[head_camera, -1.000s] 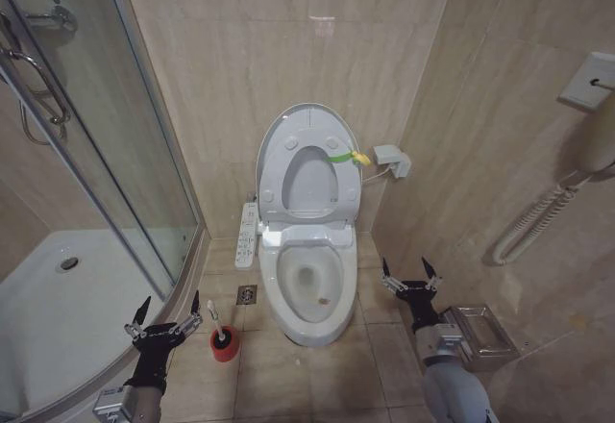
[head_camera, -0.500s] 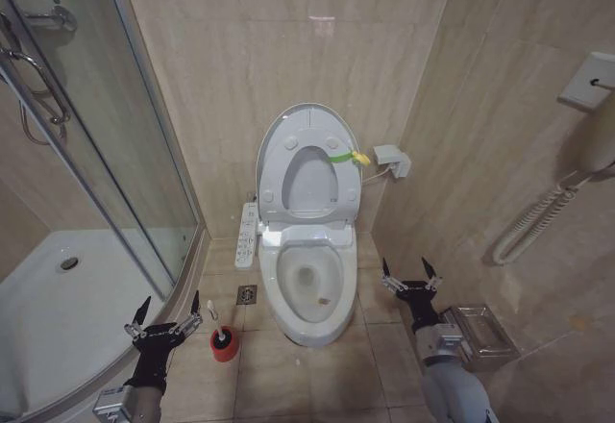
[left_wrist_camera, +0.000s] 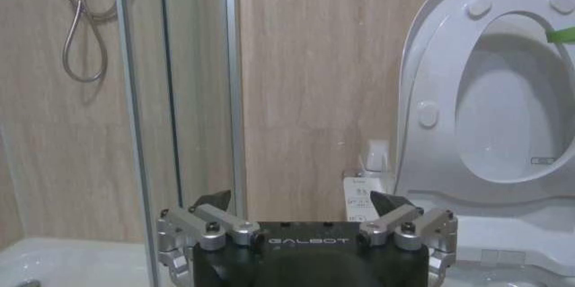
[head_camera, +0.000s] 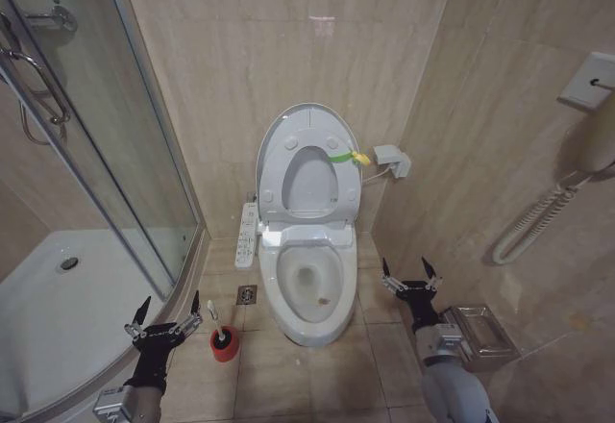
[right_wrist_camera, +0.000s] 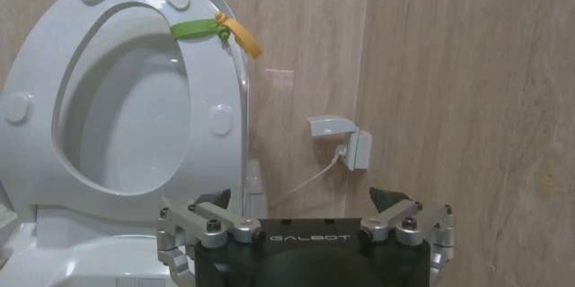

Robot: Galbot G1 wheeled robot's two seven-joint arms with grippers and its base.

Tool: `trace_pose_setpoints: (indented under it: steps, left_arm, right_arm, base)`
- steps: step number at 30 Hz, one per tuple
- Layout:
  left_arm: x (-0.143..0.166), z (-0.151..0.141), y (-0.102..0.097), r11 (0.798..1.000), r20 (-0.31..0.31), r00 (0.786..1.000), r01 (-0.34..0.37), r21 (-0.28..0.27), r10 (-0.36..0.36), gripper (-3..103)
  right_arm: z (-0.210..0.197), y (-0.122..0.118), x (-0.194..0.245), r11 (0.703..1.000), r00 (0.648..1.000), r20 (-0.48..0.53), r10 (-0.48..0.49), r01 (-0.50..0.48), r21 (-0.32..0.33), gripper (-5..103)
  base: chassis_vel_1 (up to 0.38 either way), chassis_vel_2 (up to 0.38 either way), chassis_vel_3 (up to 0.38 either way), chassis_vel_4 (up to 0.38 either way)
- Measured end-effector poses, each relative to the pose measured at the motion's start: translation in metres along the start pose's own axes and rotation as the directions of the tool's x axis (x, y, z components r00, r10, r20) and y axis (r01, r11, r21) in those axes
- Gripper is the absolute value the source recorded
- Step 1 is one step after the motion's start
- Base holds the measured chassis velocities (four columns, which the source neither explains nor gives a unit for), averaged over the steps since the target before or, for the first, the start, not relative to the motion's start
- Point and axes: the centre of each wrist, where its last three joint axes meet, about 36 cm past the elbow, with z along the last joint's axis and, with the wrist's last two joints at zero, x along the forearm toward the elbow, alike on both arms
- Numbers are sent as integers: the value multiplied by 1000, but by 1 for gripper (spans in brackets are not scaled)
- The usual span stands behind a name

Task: Open the toilet lid, clean the toilet bowl with a toilet brush, close the toilet lid, and flush.

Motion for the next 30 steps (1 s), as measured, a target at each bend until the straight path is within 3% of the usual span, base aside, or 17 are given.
trace_pose_setpoints:
  steps: [30]
  left_arm:
    - [0,0,0,1000,0,1000,0,0,0,100]
  right_arm:
    - [0,0,0,1000,1000,0,0,0,0,100]
  base:
    - [0,0,0,0]
